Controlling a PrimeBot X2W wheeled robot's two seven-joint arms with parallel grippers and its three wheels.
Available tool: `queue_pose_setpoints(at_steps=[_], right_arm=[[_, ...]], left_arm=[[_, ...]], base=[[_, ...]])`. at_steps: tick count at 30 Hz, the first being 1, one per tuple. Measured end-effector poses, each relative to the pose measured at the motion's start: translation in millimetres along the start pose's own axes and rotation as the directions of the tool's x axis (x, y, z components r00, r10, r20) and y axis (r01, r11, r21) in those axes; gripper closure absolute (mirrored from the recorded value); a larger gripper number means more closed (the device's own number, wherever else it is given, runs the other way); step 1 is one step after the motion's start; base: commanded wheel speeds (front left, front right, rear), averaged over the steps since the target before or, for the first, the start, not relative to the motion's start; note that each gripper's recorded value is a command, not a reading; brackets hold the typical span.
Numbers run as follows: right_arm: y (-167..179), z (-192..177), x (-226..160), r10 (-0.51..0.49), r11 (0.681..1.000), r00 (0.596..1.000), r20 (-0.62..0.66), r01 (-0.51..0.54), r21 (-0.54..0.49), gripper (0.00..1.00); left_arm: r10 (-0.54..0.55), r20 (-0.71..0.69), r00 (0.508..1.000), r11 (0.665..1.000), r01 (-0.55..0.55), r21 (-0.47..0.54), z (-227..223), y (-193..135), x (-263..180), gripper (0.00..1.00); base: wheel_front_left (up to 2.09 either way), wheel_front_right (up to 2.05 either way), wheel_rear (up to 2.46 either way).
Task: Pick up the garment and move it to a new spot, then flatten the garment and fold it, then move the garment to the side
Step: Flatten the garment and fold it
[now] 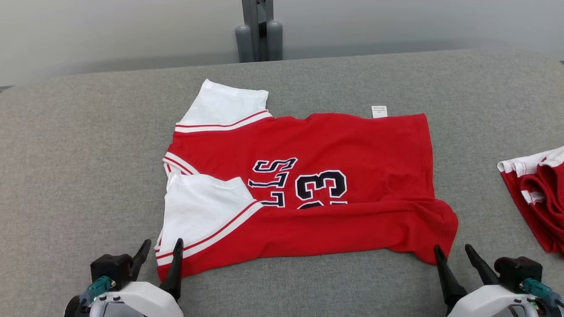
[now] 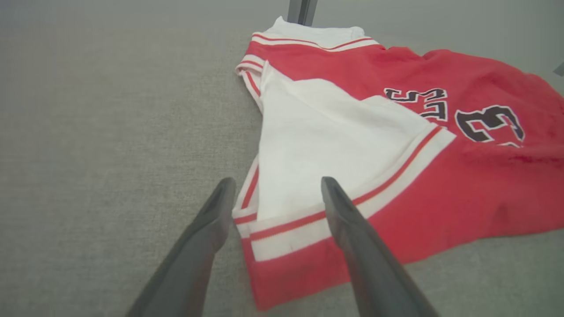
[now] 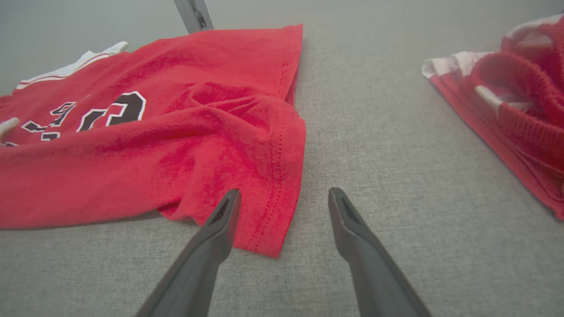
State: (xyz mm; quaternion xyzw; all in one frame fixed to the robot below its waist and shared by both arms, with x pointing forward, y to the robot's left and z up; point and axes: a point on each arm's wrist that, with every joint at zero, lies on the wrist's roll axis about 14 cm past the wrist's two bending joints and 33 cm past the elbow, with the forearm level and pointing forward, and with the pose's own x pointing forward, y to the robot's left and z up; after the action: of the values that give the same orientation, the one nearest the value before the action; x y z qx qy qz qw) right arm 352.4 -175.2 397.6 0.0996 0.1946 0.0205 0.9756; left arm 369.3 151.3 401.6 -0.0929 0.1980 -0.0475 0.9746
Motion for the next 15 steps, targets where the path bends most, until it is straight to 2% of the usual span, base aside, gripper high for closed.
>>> queue_pose_setpoints(at_steps=[9,15], right_arm=[[5.2,-24.6,15.6,0.015,1.000,0.997,-0.080,-0.014,0.018,0.00],[12.6,-30.2,23.5,0.038,0.998,0.994,-0.105,-0.034,0.048,0.00]], left_arm=[[0.030,-0.159,0.987,0.996,-0.042,-0.075,-38.4,11.9,1.1,0.00],[0.040,-0.199,0.979,0.991,-0.064,-0.116,-43.2,12.7,4.0,0.00]], base=[[0.00,0.00,0.00],[0.00,0.00,0.00]])
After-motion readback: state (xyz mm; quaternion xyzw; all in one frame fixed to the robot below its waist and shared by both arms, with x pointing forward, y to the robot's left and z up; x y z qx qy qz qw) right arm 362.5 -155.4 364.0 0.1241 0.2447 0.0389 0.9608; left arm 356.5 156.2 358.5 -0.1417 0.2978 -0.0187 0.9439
